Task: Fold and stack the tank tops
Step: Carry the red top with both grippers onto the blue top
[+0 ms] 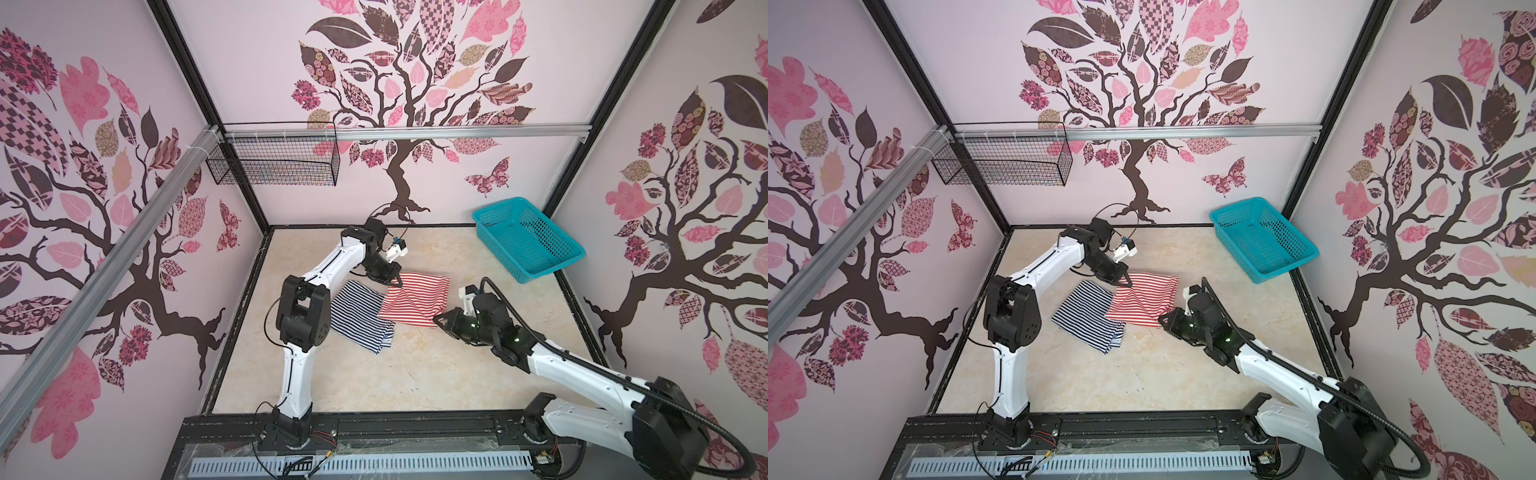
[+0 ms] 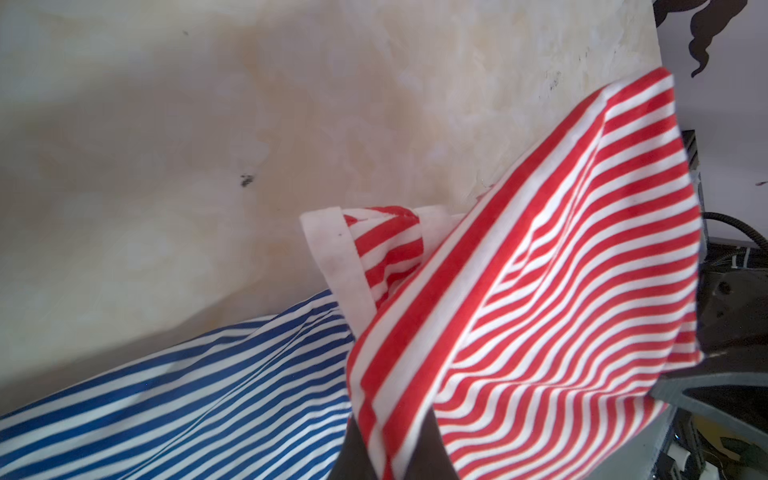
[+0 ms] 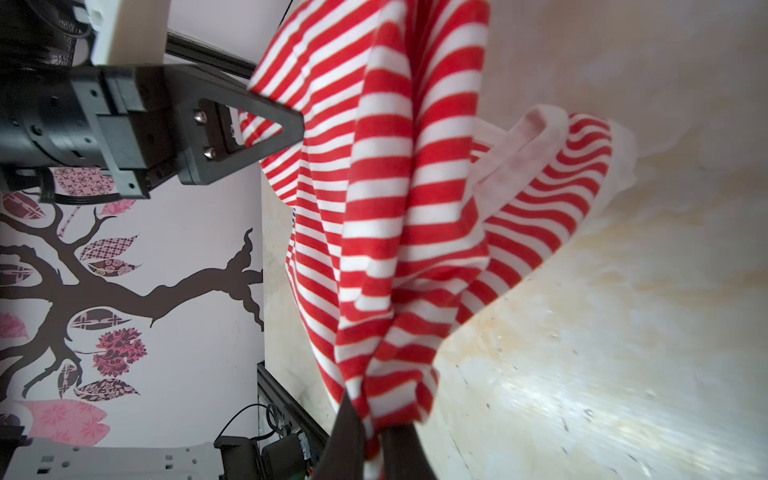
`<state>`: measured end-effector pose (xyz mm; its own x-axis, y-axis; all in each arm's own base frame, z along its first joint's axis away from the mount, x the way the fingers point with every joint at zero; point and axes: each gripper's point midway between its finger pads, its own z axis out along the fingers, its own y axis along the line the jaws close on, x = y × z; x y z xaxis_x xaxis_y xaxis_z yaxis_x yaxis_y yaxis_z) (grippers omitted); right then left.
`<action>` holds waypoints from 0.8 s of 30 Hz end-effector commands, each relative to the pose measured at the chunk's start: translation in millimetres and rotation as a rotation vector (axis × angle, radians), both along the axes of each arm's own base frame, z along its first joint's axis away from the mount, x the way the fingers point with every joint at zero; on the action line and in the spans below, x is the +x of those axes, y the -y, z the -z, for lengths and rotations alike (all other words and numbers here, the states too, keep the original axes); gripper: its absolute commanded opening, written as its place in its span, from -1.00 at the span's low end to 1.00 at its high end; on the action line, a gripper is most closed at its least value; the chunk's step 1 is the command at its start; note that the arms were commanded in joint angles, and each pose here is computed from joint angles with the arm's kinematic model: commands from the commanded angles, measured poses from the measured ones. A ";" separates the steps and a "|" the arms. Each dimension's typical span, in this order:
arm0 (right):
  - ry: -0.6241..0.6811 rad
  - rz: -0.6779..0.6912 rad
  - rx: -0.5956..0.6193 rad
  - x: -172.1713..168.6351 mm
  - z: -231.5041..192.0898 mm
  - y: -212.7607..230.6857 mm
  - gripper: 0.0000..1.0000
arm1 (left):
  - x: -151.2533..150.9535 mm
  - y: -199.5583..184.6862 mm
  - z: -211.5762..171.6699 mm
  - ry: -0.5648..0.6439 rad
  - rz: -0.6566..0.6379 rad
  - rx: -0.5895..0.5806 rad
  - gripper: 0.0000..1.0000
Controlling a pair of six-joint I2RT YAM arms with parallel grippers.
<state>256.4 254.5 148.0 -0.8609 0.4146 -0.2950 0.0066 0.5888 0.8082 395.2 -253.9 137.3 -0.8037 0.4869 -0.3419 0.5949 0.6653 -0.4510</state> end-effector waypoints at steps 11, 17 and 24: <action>0.017 -0.122 0.078 40.3 -3.5 -121.9 -1.00 | 58.1 -128.9 -6.9 0.024 -0.147 0.014 -1.00; -0.042 -0.211 0.064 28.1 23.6 -178.2 -1.00 | 55.4 -165.9 17.3 0.014 -0.153 0.075 -1.00; -0.109 -0.244 0.024 0.3 57.9 -200.4 -1.00 | 33.2 -176.8 51.9 -0.052 -0.129 0.102 -0.95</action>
<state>273.2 445.3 93.9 -0.9486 0.2312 -0.2161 -0.0496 0.5658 0.8230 423.8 -79.6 90.4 -0.9013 0.3790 -0.2097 0.4331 0.7916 -0.4311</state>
